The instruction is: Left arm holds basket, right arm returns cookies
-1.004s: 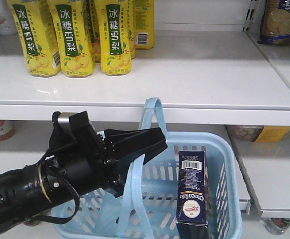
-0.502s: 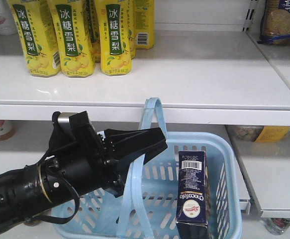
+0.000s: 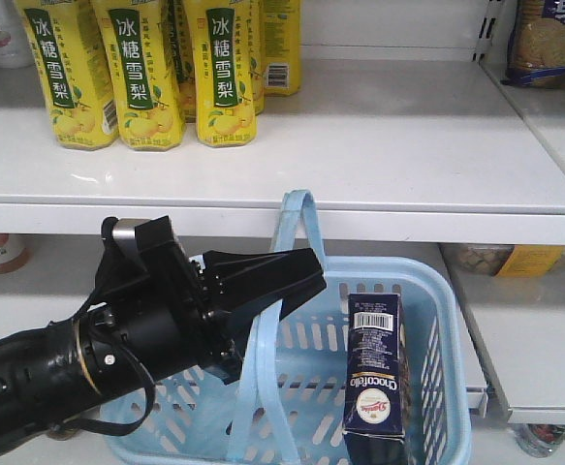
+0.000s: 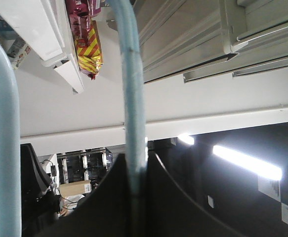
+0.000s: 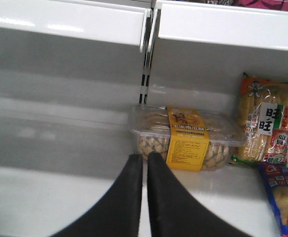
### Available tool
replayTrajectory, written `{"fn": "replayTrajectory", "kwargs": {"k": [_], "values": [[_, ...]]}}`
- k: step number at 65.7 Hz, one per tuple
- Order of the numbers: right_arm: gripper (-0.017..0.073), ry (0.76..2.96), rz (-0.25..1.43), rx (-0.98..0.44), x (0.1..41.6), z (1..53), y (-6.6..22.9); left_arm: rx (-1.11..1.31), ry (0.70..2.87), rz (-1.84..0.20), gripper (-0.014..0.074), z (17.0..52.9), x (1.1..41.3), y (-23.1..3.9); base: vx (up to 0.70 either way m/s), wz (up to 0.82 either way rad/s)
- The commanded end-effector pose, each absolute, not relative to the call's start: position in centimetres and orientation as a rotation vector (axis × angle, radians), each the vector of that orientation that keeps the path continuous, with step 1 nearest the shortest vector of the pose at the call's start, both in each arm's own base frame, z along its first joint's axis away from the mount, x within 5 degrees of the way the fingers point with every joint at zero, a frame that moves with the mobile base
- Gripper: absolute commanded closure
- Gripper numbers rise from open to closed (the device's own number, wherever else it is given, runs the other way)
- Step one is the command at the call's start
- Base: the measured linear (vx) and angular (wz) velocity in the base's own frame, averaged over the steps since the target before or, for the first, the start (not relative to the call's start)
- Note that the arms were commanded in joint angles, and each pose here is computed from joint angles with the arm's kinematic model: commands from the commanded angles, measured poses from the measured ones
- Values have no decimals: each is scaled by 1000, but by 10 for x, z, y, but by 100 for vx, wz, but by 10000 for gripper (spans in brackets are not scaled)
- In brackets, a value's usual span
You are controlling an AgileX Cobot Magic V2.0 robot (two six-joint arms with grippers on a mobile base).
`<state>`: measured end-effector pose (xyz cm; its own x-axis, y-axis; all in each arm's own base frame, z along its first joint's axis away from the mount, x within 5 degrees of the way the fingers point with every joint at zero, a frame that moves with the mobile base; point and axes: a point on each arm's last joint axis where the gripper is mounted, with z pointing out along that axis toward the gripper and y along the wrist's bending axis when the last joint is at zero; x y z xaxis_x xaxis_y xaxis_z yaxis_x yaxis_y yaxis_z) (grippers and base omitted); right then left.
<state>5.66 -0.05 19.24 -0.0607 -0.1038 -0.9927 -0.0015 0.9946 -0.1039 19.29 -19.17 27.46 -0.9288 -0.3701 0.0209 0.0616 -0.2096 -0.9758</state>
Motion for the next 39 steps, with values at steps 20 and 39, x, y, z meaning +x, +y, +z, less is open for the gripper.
{"fn": "replayTrajectory", "kwargs": {"k": [20,39], "values": [[559,1256,193,218,52,220,-5,-414,1526,-2284,594,302,201,-182,0,0],[559,1093,158,217,46,244,-9,-414,1526,-2284,594,302,201,-182,0,0]]}}
